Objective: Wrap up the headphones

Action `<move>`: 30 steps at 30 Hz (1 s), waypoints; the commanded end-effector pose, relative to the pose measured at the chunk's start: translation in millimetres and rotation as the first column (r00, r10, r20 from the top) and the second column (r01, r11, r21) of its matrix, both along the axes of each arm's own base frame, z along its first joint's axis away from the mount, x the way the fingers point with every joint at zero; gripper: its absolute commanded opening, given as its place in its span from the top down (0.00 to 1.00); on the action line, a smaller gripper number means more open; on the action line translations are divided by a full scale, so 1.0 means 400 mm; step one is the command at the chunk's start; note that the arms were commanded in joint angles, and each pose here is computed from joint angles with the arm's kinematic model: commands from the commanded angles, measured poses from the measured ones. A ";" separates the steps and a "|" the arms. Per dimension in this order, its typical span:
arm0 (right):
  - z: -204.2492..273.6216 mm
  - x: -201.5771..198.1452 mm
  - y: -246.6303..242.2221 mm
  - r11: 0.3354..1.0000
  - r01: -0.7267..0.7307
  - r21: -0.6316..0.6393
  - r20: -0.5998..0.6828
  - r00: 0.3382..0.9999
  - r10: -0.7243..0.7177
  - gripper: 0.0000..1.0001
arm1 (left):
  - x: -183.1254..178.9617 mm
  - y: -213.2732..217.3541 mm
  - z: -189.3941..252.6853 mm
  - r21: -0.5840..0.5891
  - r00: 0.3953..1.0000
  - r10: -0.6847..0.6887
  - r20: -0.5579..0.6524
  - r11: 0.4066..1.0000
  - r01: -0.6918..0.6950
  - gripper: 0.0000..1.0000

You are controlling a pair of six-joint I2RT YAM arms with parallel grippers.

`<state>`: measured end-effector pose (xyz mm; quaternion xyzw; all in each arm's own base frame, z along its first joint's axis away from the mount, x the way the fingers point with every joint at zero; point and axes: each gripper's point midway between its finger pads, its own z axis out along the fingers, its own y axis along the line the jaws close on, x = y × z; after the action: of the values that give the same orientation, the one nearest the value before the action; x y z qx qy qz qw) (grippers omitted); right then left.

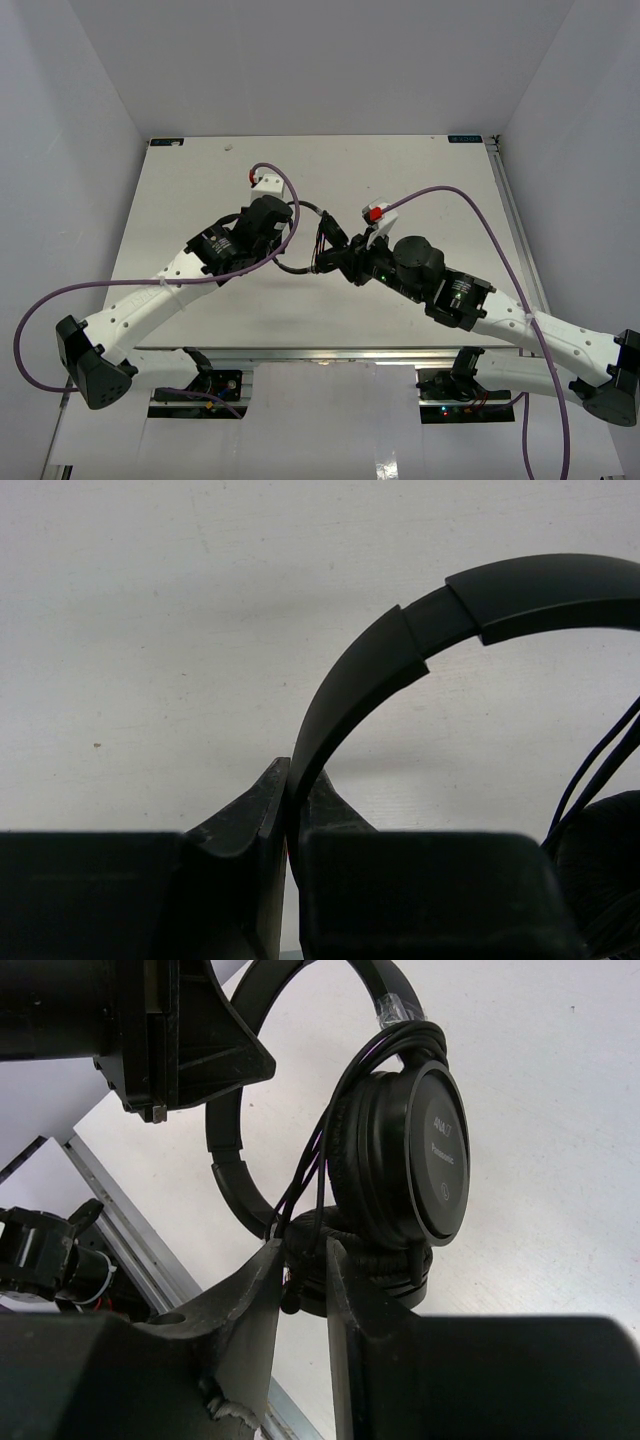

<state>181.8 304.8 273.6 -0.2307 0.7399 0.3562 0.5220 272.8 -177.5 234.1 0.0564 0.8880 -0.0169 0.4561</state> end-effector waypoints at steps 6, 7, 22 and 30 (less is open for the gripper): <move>0.024 -0.012 0.037 0.999 -0.027 0.035 0.028 0.999 0.026 0.92 | 0.016 -0.005 0.051 -0.073 0.998 0.044 0.053 0.997 -0.040 1.00; 0.020 -0.013 0.041 0.999 -0.025 0.030 0.028 0.999 0.024 0.92 | 0.015 -0.005 0.050 -0.074 0.998 0.045 0.052 0.996 -0.041 1.00; -0.021 -0.026 0.119 0.999 0.039 -0.034 0.062 0.997 -0.037 0.92 | 0.017 -0.014 0.055 -0.090 0.998 0.049 0.039 0.995 -0.045 1.00; -0.027 -0.022 0.117 0.989 0.128 -0.069 0.103 0.987 -0.120 0.92 | 0.011 -0.016 0.060 -0.106 0.998 0.044 0.034 0.994 -0.040 1.00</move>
<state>168.6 348.4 239.7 -0.2474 0.7509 0.2902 0.5392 266.5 -171.9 222.5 0.0570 0.8999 0.0000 0.4323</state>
